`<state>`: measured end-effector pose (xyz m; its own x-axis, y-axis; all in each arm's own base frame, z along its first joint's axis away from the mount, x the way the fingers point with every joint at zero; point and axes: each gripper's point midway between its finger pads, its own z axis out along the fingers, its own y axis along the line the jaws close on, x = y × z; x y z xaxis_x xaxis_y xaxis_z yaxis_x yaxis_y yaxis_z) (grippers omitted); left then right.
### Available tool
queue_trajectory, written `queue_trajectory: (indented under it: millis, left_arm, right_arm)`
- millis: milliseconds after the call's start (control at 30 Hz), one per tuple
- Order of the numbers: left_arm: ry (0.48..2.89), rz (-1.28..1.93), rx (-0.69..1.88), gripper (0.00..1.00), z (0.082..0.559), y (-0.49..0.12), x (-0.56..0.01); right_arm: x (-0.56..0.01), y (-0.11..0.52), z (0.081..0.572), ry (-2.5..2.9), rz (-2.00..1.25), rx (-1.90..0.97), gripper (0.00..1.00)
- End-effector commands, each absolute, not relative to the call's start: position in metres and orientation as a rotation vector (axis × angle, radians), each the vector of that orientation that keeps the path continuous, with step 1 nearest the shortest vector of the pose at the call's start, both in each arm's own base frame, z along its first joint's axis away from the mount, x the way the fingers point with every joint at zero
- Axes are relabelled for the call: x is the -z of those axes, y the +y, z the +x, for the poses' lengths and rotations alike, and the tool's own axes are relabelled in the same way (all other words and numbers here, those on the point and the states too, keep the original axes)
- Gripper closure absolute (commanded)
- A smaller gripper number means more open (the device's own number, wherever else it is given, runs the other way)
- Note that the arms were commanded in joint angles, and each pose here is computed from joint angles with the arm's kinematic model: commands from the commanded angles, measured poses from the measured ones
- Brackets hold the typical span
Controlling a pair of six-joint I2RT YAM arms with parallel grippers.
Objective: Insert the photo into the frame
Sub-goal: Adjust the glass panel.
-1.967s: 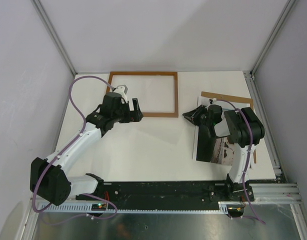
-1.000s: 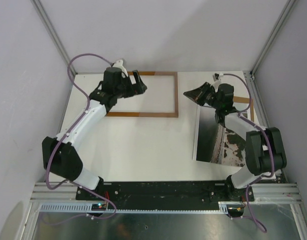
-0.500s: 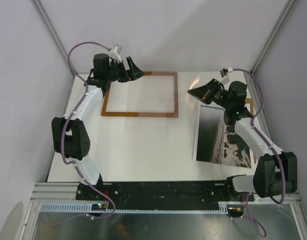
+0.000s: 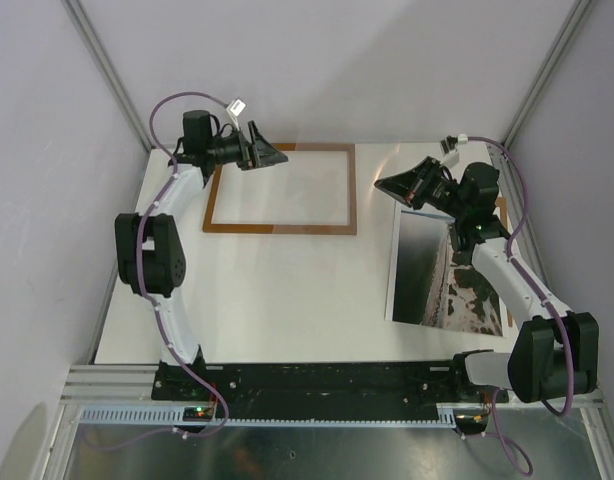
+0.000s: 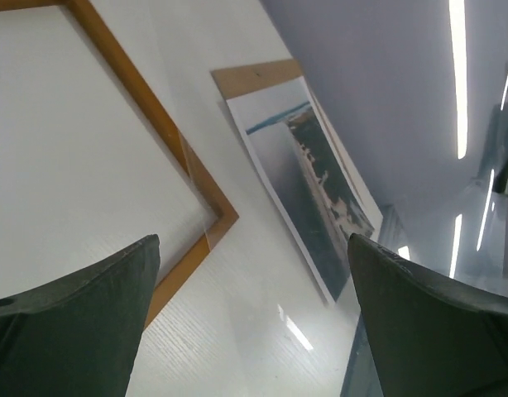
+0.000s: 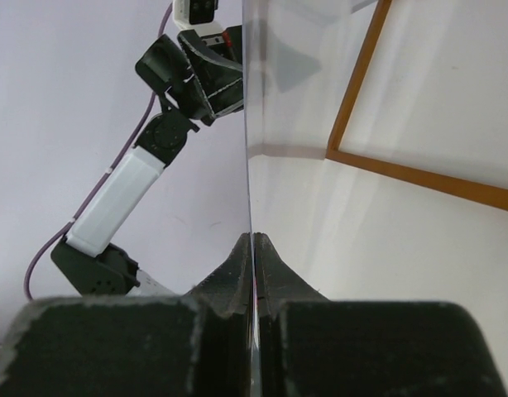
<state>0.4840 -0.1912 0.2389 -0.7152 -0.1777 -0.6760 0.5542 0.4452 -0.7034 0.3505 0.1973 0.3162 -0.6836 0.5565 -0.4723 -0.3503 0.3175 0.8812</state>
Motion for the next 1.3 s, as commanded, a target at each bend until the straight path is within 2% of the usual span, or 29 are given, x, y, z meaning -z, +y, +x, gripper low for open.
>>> queue_trajectory:
  millis: [0,600,1267]
  left_arm:
    - [1.909,0.433,1.452,0.00,0.474,-0.201,-0.267]
    - [1.947,0.436,1.531,0.03,0.446,-0.212,-0.262]
    - [1.964,0.424,1.575,0.31,0.390,-0.230,-0.277]
  right_arm:
    - [-0.363,0.205,0.341,1.681,0.062,-1.551,1.00]
    - [-0.364,0.209,0.349,1.676,-0.015,-1.580,1.00]
    - [-0.323,0.184,0.373,1.741,-0.089,-1.616,1.00]
